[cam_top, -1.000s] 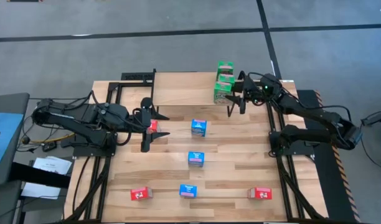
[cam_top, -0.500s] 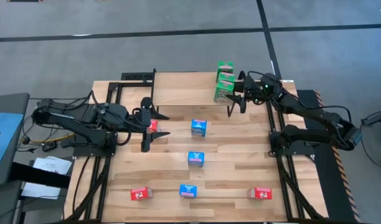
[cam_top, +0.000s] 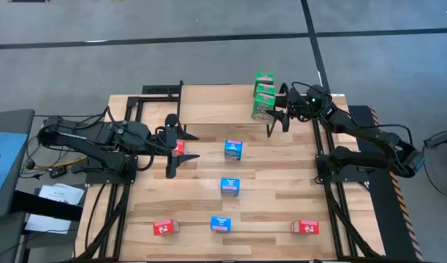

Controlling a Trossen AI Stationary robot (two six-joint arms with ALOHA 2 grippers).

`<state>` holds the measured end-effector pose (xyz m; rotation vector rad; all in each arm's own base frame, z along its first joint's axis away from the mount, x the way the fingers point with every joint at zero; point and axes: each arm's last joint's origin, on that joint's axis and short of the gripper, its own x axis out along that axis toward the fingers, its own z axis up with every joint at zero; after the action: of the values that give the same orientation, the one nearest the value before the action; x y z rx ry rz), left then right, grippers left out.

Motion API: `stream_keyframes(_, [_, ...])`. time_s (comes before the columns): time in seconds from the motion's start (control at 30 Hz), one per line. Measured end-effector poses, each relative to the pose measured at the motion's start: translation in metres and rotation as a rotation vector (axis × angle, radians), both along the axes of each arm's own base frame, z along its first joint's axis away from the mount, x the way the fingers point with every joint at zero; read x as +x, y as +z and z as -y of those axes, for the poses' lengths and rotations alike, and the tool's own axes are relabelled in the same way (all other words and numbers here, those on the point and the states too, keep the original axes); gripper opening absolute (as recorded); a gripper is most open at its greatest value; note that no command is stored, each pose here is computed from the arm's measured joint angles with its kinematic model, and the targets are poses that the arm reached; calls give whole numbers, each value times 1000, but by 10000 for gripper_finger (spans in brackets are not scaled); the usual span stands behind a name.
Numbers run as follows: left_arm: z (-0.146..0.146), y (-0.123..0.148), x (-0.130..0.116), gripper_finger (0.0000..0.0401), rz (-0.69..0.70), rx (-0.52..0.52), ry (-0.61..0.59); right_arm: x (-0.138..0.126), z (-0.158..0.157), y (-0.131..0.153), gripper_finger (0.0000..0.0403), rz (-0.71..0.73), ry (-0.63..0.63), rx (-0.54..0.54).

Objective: Stack cereal on shelf
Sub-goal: Put the green cereal box on the shelf aligned with the other green cereal box

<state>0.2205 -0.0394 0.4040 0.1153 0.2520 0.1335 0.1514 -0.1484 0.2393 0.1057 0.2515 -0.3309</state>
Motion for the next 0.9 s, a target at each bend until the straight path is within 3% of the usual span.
stream_keyframes(0.9, [-1,1,0,242,14,-40,30,2,-4,-5,251,-36,-16,27])
